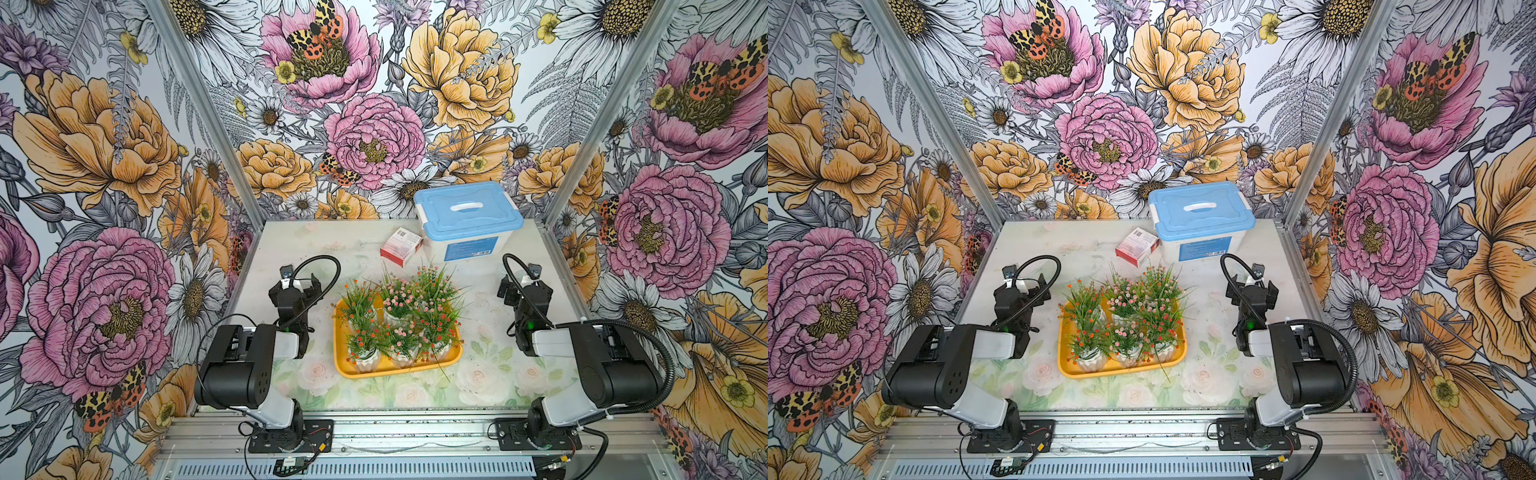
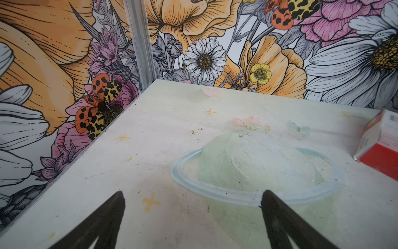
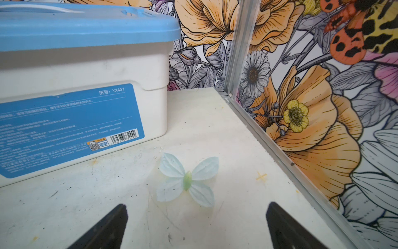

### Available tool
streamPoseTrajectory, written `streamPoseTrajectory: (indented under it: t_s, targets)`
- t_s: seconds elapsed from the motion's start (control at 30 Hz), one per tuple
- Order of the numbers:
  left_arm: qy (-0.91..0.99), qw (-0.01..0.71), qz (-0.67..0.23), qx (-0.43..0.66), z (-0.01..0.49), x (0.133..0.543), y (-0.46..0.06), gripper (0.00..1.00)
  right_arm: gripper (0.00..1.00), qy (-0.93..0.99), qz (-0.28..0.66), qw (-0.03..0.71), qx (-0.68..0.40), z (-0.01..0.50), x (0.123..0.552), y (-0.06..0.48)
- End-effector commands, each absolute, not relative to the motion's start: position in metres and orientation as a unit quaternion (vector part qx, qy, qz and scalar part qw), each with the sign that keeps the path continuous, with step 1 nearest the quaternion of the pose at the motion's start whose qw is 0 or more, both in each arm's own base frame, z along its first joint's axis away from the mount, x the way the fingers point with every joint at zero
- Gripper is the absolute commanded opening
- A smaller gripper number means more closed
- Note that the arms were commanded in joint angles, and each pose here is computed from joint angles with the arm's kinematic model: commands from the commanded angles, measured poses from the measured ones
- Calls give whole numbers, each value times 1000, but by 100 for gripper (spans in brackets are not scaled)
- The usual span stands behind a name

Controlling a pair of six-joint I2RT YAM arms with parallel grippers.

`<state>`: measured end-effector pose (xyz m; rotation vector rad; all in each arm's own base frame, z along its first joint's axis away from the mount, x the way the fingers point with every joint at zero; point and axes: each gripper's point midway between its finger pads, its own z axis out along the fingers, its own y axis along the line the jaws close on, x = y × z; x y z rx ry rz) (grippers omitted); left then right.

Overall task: Put the potted gypsophila into the storage box
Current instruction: Reset both arms

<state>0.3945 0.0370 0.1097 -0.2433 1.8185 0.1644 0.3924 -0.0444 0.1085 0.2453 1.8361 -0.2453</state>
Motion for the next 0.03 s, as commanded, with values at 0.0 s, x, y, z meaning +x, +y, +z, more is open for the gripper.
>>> streamPoseTrajectory:
  t_s: [0.0]
  targets:
    - [775,621,65,-98,120,398,34,99,99,779,-106,609,106,117,393,-46]
